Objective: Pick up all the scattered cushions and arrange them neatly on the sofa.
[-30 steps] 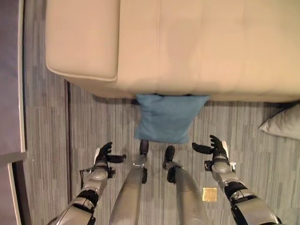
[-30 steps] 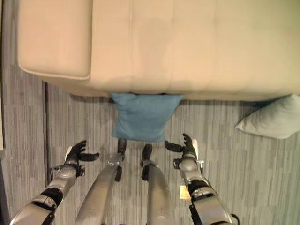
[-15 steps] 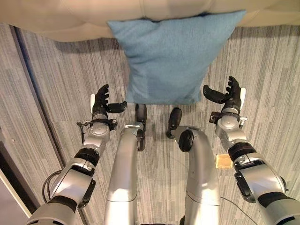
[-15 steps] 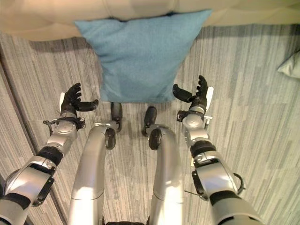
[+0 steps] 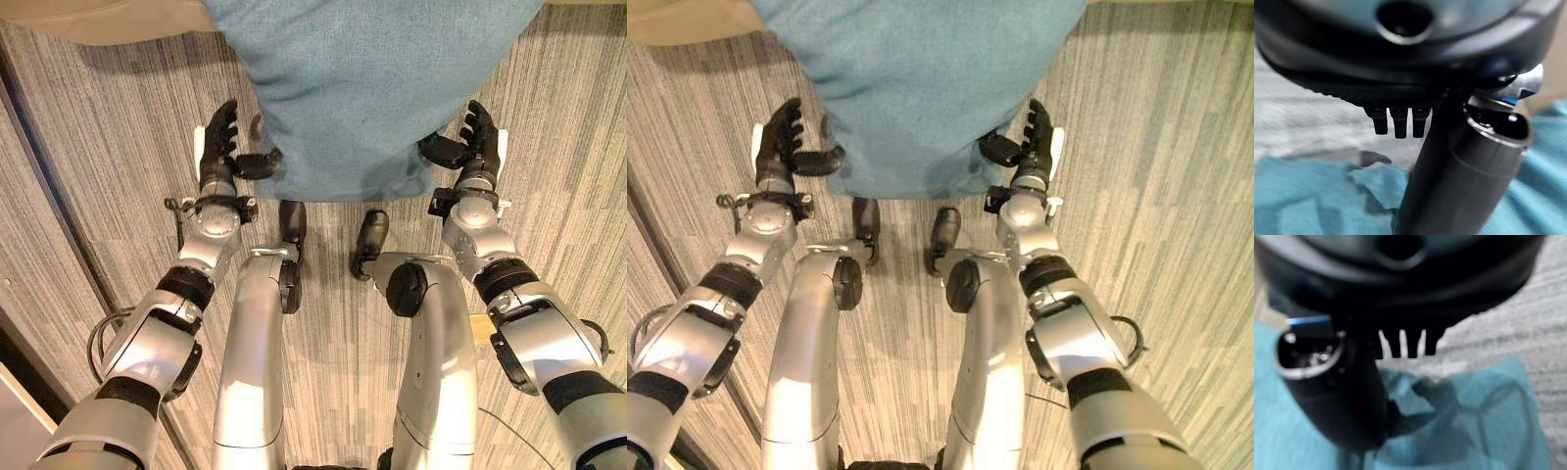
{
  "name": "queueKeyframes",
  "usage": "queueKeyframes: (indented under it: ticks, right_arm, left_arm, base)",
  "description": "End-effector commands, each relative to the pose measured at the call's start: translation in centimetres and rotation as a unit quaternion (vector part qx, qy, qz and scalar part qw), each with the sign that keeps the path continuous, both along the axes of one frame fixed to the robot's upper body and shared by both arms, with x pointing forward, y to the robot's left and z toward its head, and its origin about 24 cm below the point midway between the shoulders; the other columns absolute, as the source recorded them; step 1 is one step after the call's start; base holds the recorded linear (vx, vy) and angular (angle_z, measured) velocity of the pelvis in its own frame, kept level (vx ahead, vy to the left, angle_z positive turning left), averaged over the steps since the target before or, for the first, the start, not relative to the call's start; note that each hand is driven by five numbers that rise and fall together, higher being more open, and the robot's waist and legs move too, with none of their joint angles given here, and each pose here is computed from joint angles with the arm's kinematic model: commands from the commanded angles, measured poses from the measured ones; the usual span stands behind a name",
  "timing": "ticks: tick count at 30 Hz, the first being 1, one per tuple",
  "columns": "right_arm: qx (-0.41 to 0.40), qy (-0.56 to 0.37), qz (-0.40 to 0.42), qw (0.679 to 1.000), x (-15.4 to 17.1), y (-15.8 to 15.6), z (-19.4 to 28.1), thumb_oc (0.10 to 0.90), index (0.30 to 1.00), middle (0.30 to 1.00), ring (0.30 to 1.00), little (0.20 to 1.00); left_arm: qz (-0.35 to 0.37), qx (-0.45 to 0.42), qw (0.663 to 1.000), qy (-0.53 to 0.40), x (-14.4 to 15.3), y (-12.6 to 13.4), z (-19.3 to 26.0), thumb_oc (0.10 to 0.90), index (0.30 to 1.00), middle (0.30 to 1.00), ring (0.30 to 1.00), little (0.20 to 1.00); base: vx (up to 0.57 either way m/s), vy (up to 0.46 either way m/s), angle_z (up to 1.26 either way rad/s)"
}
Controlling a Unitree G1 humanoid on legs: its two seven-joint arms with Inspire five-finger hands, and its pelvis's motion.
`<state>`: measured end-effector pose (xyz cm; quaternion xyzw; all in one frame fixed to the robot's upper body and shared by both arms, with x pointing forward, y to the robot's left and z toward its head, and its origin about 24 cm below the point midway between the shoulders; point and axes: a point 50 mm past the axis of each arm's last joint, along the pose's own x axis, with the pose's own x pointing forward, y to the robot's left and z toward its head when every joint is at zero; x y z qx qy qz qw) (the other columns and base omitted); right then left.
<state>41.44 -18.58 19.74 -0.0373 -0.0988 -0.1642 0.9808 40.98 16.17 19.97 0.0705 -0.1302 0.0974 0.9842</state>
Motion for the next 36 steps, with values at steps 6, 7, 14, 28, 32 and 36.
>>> queueKeyframes:
  ticks: [6, 7, 14, 28, 32, 36]
  right_arm:
    - [-0.008, -0.149, 0.181, 0.972, -1.2, 9.5, 5.9, 0.400, 0.300, 0.300, 0.300, 0.300]
    - [-0.013, -0.157, 0.188, 0.969, -1.5, 9.7, 6.0, 0.400, 0.300, 0.300, 0.300, 0.300]
    - [-0.010, -0.194, 0.188, 0.963, -2.4, 8.0, 6.1, 0.400, 0.300, 0.300, 0.300, 0.300]
    - [0.032, -0.203, 0.189, 0.960, -4.4, 7.5, 2.5, 0.400, 0.300, 0.300, 0.300, 0.300]
    - [0.053, -0.186, 0.196, 0.961, -5.6, 7.2, -0.3, 0.400, 0.300, 0.300, 0.300, 0.300]
    - [0.077, -0.144, 0.189, 0.968, -7.5, 6.2, -4.7, 0.400, 0.300, 0.300, 0.300, 0.300]
  left_arm:
    - [-0.067, -0.080, 0.989, -0.107, -1.1, -4.2, 3.5, 0.400, 0.300, 0.300, 0.300, 0.300]
    - [-0.071, -0.076, 0.987, -0.120, -1.3, -4.2, 4.1, 0.400, 0.300, 0.300, 0.300, 0.300]
    - [-0.065, -0.107, 0.979, -0.159, -2.1, -2.1, 5.1, 0.400, 0.300, 0.300, 0.300, 0.300]
    - [-0.128, -0.157, 0.967, -0.152, -4.5, -4.3, 1.2, 0.400, 0.300, 0.300, 0.300, 0.300]
    - [-0.150, -0.181, 0.966, -0.110, -5.5, -5.3, -2.4, 0.400, 0.300, 0.300, 0.300, 0.300]
    - [-0.172, -0.202, 0.962, -0.068, -7.4, -6.2, -6.0, 0.400, 0.300, 0.300, 0.300, 0.300]
  base:
    - [0.00, 0.000, 0.00]
    - [0.00, 0.000, 0.00]
    - [-0.02, 0.005, -0.03]
    - [-0.08, -0.003, 0.00]
    - [-0.08, -0.033, 0.07]
    - [-0.01, -0.051, 0.12]
